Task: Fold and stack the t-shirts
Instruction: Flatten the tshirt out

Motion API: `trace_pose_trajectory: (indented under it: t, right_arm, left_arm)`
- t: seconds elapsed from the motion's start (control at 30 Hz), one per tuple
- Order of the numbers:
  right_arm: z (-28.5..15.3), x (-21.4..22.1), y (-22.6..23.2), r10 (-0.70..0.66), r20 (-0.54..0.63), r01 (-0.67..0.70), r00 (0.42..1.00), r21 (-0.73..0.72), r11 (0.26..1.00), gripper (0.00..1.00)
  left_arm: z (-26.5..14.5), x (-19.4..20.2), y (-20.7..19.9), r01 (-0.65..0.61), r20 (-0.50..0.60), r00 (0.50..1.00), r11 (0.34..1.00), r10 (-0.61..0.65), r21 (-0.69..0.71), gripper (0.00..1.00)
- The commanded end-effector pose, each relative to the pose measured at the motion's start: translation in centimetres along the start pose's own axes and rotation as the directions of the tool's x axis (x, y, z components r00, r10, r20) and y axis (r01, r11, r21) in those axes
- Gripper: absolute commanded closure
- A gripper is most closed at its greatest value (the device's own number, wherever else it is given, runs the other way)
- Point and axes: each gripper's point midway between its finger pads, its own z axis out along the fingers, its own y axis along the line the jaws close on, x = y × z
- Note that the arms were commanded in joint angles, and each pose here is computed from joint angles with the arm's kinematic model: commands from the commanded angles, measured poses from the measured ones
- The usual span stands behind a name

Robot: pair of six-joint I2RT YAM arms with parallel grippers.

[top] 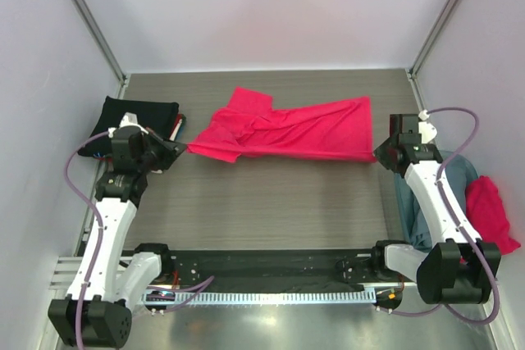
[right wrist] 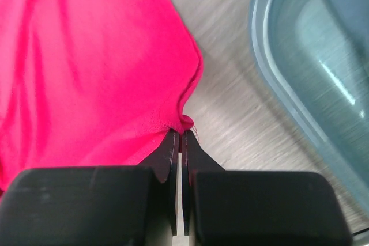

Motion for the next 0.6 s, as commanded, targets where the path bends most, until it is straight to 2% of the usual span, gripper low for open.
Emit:
trace_pose_trajectory:
  t: [0.0,0.27,0.47,0.57]
  right_arm:
    - [-1.5,-1.9,0.1,-0.03,0.019,0.03,0.999,-0.02,0.999,0.99]
    - [-3.4,-4.0,2.3,-0.022,0.053,0.028,0.998,-0.111,0.993,0.99]
    - [-8.5,-9.4,5.8,0.008,0.188,0.035,0.982,-0.227,0.973,0.99]
    - [-10.8,-10.5,7.4,0.01,0.201,0.052,0.98,-0.301,0.952,0.99]
  left_arm:
    - [-2.1,-0.2,-2.5,0.016,0.0,1.0,0.997,-0.016,0.076,1.0]
    - [-3.7,0.4,-4.1,0.003,0.0,1.0,0.995,-0.003,0.105,1.0]
    - [-6.7,-3.5,-9.2,-0.033,0.094,0.995,0.984,0.017,0.173,1.0]
    - [-9.2,-5.5,-12.2,-0.068,0.146,0.989,0.974,0.037,0.217,1.0]
